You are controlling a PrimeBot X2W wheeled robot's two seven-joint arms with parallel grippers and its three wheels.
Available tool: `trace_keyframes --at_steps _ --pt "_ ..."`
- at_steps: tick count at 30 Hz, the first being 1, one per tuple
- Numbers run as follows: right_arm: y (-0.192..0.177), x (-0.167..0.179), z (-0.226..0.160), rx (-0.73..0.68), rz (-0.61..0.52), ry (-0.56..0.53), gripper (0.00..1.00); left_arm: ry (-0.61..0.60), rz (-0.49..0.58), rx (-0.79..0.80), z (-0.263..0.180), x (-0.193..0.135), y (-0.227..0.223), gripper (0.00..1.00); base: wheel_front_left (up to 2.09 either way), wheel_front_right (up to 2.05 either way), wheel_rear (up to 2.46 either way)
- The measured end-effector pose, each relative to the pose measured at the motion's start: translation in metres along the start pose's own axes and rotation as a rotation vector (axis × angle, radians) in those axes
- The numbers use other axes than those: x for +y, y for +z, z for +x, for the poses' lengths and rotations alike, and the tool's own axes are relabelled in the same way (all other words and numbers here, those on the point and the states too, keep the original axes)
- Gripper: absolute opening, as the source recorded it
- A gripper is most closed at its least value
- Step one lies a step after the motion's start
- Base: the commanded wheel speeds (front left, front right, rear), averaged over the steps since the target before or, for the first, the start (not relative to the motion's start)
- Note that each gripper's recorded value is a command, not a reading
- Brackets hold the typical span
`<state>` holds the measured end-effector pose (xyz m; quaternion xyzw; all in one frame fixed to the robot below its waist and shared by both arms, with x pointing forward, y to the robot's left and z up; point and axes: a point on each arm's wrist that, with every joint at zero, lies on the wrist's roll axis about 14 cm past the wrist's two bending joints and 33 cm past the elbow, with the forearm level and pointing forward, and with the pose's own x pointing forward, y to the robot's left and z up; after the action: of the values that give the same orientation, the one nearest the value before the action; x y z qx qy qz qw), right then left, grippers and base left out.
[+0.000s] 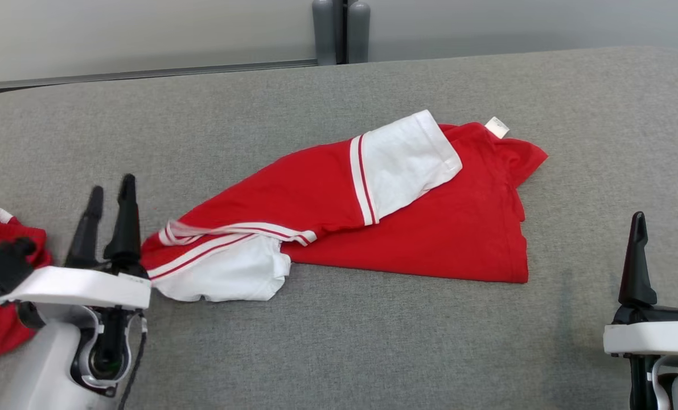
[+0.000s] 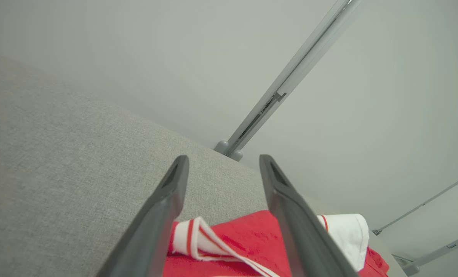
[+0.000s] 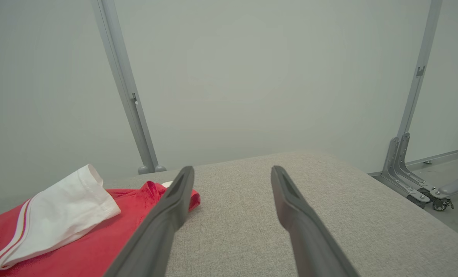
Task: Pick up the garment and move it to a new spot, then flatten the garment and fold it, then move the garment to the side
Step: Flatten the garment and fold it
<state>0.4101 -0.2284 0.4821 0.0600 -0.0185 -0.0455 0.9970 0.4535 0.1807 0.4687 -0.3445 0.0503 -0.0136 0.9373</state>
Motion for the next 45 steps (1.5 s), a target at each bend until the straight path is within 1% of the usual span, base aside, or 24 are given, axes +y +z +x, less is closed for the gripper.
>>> trace_keyframes --at_steps 1,3,4,5,7,9,11,14,18,21,23,25,26,27,28,29,30,33,36,42,45 --pt "-0.002 0.002 0.001 0.005 -0.002 0.005 1.0 -0.024 0.044 -0.025 0.001 -0.002 0.008 1.0 0.0 0.0 0.0" --pt "-0.005 0.005 0.004 0.013 -0.003 0.014 1.0 -0.041 0.093 -0.124 0.002 -0.005 0.035 1.0 0.0 0.0 0.0" --pt "-0.007 0.007 0.004 0.017 -0.002 0.019 1.0 -0.035 0.118 -0.156 -0.001 -0.004 0.041 1.0 0.0 0.0 0.0" --pt "-0.009 0.008 0.005 0.022 -0.001 0.022 1.0 -0.025 0.148 -0.159 -0.006 0.0 0.038 1.0 0.0 0.0 0.0" --pt "-0.011 0.01 0.004 0.027 0.0 0.027 1.0 0.035 0.198 -0.102 -0.022 0.019 0.015 1.0 0.0 0.0 0.0" --pt "-0.011 0.01 0.003 0.029 0.007 0.028 1.0 0.069 0.222 -0.051 -0.036 0.03 -0.004 1.0 0.0 0.0 0.0" --pt "-0.01 0.006 0.001 0.027 0.012 0.016 1.0 0.05 0.257 0.007 -0.045 0.029 -0.023 1.0 0.0 0.0 0.0" --pt "-0.01 0.002 -0.001 0.027 0.012 0.003 1.0 0.016 0.368 0.122 -0.065 0.031 -0.055 1.0 0.0 0.0 0.0" --pt "-0.01 -0.001 -0.002 0.028 0.012 -0.004 1.0 0.013 0.479 0.276 -0.09 0.046 -0.094 1.0 0.0 0.0 0.0" --pt "-0.011 -0.001 -0.002 0.032 0.012 -0.005 1.0 0.035 0.516 0.328 -0.09 0.056 -0.105 1.0 0.0 0.0 0.0" --pt "-0.011 -0.002 -0.002 0.033 0.011 -0.007 1.0 -0.01 0.594 0.347 -0.074 0.053 -0.108 1.0 0.0 0.0 0.0" --pt "-0.01 -0.002 -0.001 0.028 0.011 -0.006 1.0 -0.031 0.625 0.359 -0.066 0.051 -0.112 1.0 0.0 0.0 0.0" --pt "-0.008 -0.002 -0.001 0.024 0.011 -0.007 1.0 -0.039 0.63 0.366 -0.063 0.051 -0.113 0.98 0.0 0.0 0.0" --pt "-0.007 -0.003 -0.001 0.022 0.01 -0.009 1.0 -0.052 0.633 0.371 -0.06 0.049 -0.115 0.85 0.0 0.0 0.0" --pt "-0.007 -0.004 -0.001 0.02 0.009 -0.013 1.0 -0.063 0.634 0.373 -0.056 0.047 -0.115 0.58 0.0 0.0 0.0" --pt "-0.006 -0.005 -0.002 0.019 0.008 -0.016 1.0 -0.08 0.636 0.369 -0.052 0.043 -0.115 0.45 0.0 0.0 0.0" --pt "-0.006 -0.007 -0.002 0.019 0.007 -0.021 1.0 -0.098 0.641 0.364 -0.048 0.038 -0.115 0.0 0.0 0.0 0.0" --pt "-0.007 -0.01 -0.004 0.022 0.005 -0.03 1.0 -0.161 0.654 0.334 -0.042 0.02 -0.111 0.0 0.0 0.0 0.0" --pt "-0.007 -0.012 -0.005 0.024 0.005 -0.036 1.0 -0.203 0.679 0.282 -0.038 0.008 -0.098 0.0 0.0 0.0 0.0" --pt "-0.011 -0.003 0.0 0.03 0.016 -0.011 1.0 -0.226 0.7 0.251 -0.057 0.006 -0.084 0.0 0.0 0.0 0.0" --pt "-0.013 0.006 0.004 0.032 0.02 0.014 1.0 -0.247 0.669 0.285 -0.073 0.005 -0.088 0.0 0.0 0.0 0.0"
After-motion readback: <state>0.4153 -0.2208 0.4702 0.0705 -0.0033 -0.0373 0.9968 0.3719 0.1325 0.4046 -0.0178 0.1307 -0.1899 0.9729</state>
